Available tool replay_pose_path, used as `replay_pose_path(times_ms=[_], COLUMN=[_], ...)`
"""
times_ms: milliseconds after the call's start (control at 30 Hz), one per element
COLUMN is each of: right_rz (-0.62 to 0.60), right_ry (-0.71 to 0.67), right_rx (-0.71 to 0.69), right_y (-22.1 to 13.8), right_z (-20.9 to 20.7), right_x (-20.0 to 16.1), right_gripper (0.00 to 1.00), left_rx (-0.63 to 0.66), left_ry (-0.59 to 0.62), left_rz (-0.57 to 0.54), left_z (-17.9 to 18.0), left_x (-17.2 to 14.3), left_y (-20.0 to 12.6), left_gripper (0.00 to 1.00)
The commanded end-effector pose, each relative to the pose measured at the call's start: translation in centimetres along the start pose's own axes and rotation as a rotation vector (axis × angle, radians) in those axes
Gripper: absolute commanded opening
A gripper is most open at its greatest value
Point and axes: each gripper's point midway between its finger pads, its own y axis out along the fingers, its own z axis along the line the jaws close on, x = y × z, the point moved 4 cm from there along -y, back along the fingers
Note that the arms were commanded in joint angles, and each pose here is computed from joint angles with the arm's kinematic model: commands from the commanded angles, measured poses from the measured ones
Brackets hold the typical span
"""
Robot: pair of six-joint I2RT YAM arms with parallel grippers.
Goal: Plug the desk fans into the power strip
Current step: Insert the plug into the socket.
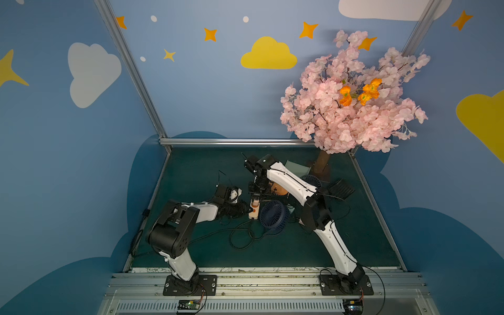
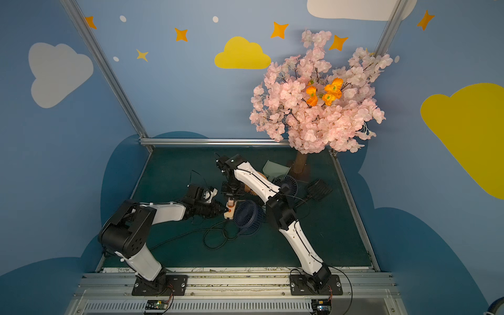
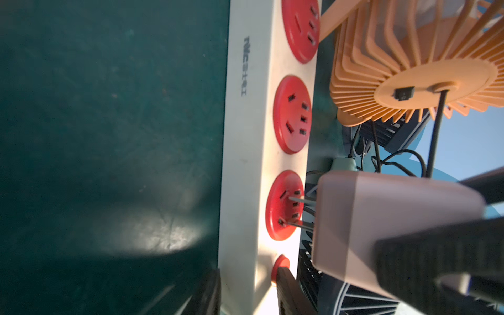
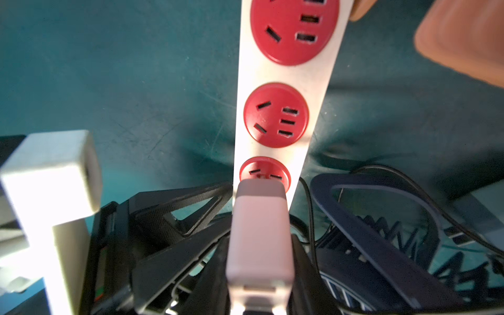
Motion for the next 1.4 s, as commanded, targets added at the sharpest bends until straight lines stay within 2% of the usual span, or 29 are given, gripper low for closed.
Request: replay_pose_path(times_ms=[0, 367, 967, 1100, 1367], right_rz=[0.018, 0.028, -0.023, 0.006, 0.060], right_ry=[0.003, 0.005, 0.024, 0.042, 0.066], right_rx=[-0.093, -0.123, -0.108, -0.142, -0.201], right_y=[0.5, 1.1, 2.0, 3.1, 7.5], right_z=[-1.9, -2.6, -2.1, -2.6, -2.8], right_x=[-0.4, -0.6, 0.7, -0.1, -1.0], right_gripper=[0.00, 0.00, 0.00, 0.00, 0.00], left_rx=[0.043, 0.041, 0.038, 0.037, 0.029], left_ry=[-0.030, -0.029, -0.028, -0.029, -0.030], left_rz=[0.029, 0.028, 0.037, 0.035, 0.047], left_z=[1.0, 0.9, 1.0, 1.0, 1.1], left_x=[-1.1, -1.1, -1.3, -1.2, -1.4], left_y=[-0.1, -0.1, 0.0, 0.0, 0.2], left_gripper=[0.38, 0.38, 0.38, 0.38, 0.38])
